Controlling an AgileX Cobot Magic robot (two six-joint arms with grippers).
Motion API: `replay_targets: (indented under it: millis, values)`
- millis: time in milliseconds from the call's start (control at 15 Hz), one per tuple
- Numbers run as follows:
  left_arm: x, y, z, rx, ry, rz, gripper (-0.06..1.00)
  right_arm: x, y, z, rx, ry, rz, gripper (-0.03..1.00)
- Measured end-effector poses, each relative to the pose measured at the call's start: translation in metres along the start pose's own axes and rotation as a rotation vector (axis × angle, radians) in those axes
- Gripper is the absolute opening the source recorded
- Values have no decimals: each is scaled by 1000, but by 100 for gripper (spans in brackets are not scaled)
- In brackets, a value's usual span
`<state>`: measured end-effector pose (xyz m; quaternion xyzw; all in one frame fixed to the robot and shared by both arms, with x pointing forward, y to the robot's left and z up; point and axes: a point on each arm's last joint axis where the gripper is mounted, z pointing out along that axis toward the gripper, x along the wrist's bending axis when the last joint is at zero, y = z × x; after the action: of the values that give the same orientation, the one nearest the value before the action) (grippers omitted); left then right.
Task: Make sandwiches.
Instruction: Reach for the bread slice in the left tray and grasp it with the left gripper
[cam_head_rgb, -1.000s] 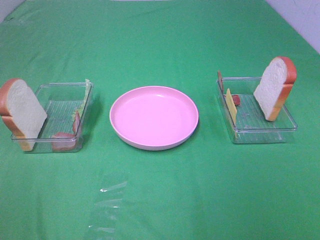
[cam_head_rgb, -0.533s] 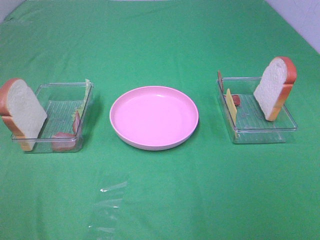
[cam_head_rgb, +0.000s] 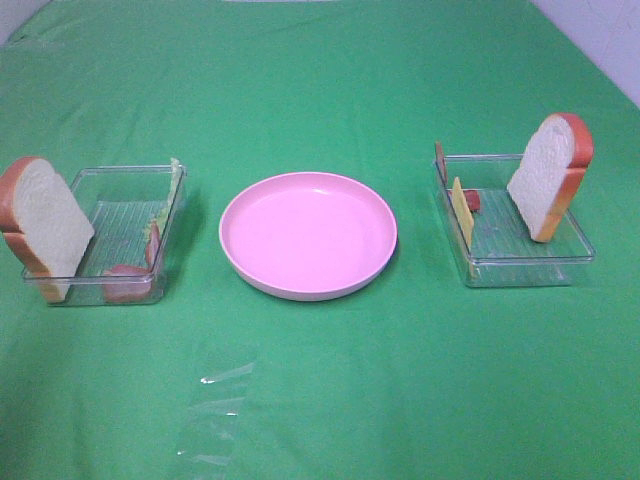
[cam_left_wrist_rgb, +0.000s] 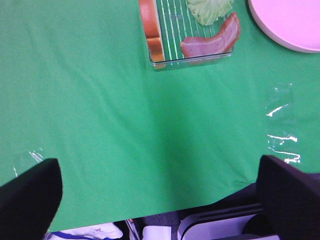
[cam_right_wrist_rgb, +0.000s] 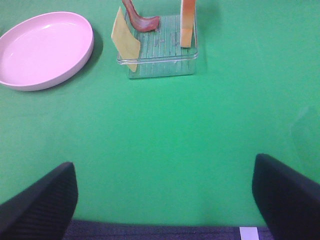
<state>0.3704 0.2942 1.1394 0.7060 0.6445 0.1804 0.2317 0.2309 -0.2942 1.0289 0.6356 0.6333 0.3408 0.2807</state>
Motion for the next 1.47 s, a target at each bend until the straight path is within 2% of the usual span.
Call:
replay_targets:
  millis: [133,200,400,467,733,1067,1267,1467]
  values:
    - [7,47,32,101,-5,21,97,0,0,0,0,0,0,90]
    - [8,53,37,117,-5,21,97,0,0,0,0,0,0,90]
    - [18,94,94,249,-18,16,97,0,0,0,0,0,0,90]
    - [23,112,129,318,-21,13,97,0,0,0,0,0,0,90]
    - [30,141,185,383,-25,13,97,0,0,0,0,0,0,90]
    - [23,158,236,435,-36,45,97,0,0,0,0,0,0,90]
    - [7,146,277,535,-60,83,97,0,0,0,0,0,0,90]
    - [3,138,298,588,-72,82,97,0,0,0,0,0,0,90]
